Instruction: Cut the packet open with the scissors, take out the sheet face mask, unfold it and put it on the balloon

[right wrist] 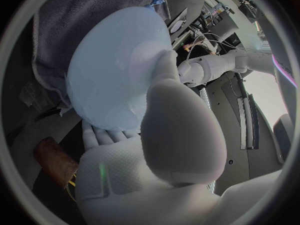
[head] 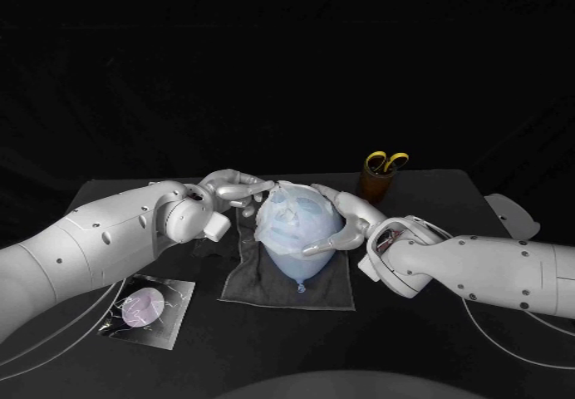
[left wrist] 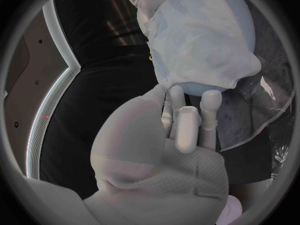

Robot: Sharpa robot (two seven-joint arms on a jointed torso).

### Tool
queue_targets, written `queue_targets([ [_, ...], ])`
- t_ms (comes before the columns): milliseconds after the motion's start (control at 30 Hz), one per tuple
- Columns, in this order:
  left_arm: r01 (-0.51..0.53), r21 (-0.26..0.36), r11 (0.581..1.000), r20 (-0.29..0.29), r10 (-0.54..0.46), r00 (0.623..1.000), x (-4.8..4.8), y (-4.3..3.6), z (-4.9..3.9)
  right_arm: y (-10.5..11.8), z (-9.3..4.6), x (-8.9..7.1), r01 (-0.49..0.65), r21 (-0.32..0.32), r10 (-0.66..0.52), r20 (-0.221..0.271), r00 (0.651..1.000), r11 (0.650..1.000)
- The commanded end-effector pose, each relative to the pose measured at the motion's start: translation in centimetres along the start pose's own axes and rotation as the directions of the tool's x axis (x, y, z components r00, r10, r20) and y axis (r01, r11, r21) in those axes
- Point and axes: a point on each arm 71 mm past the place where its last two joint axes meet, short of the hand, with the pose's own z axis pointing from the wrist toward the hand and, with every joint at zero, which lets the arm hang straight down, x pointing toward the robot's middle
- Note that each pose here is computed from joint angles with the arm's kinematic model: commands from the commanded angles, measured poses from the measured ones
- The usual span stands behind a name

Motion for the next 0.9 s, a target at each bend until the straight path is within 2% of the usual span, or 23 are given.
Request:
queue_targets([
  [33,-0.005,0.011,1.000,0.006,0.005,1.000,0.20,-0.23,0.15,-0.56,-0.32,1.14,0.004,0.037,-0.001,-0.070,0.998,0.999],
  [567,-0.039,-0.010,0.999,0.048,0.039,0.998,0.13,-0.18,0.39,-0.60,-0.34,1.12,0.004,0.038,-0.001,-0.069,0.998,0.999],
  [900,-0.039,-0.003,0.999,0.108,0.039,0.993,-0.21,-0.28,0.43,-0.65,-0.37,1.15,0.003,0.040,-0.001,-0.069,0.998,0.999],
])
